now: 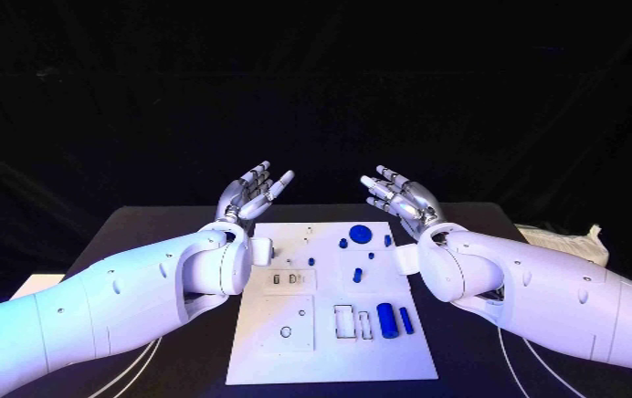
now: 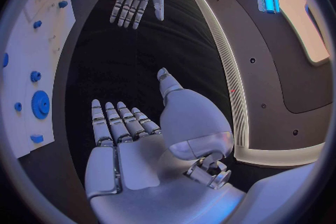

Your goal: Assemble the parts on the task board

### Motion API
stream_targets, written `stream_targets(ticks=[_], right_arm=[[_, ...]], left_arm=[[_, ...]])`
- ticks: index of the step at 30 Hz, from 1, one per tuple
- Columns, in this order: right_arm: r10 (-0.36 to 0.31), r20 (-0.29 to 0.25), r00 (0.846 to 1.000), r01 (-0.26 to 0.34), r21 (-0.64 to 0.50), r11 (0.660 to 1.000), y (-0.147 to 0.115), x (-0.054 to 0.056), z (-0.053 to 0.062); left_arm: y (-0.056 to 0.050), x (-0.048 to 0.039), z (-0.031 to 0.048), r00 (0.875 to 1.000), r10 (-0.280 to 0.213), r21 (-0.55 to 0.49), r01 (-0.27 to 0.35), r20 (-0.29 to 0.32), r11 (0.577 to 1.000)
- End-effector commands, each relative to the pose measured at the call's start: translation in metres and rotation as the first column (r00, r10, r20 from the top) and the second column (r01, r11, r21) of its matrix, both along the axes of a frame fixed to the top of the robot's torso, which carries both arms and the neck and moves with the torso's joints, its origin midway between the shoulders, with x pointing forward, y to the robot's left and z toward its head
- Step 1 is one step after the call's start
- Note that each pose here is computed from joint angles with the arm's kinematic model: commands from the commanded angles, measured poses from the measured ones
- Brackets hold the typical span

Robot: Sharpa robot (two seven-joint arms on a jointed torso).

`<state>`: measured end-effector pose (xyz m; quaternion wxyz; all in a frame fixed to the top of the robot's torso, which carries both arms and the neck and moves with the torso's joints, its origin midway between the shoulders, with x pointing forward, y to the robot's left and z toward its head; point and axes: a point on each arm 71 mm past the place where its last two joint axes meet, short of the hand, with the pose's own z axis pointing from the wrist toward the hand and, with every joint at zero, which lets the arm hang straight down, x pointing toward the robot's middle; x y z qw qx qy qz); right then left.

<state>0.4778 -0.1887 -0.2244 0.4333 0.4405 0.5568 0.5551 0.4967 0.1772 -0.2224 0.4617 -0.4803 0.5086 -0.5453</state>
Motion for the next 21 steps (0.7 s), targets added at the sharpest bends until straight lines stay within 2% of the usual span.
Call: stream_targets(ticks=[1,3,7,8,14,21], right_arm=[[0.215,-0.013,0.977,-0.215,-0.044,0.976,0.014,-0.003,-0.002],[0.245,-0.018,0.969,-0.245,-0.053,0.968,0.015,-0.003,-0.003],[0.265,-0.022,0.964,-0.266,-0.060,0.962,0.015,-0.003,-0.003],[0.179,0.192,0.965,-0.106,-0.339,0.935,-0.007,0.012,0.003],[0.208,0.276,0.938,-0.051,-0.483,0.874,-0.012,0.015,0.010],[0.279,0.351,0.894,0.015,-0.645,0.764,-0.013,0.018,0.022]], left_arm=[[-0.004,-0.0001,0.0027,0.998,-0.054,-0.035,0.055,0.023,0.998],[-0.004,-0.0001,0.0027,0.998,-0.054,-0.035,0.055,0.023,0.998],[-0.004,-0.0001,0.0027,0.998,-0.054,-0.035,0.055,0.023,0.998],[0.009,0.0006,0.0022,0.997,-0.067,-0.045,0.069,0.029,0.997],[0.011,-0.0017,0.0035,0.995,-0.097,-0.055,0.099,0.030,0.994],[0.014,-0.0116,0.0104,0.989,-0.143,-0.056,0.145,0.033,0.988]])
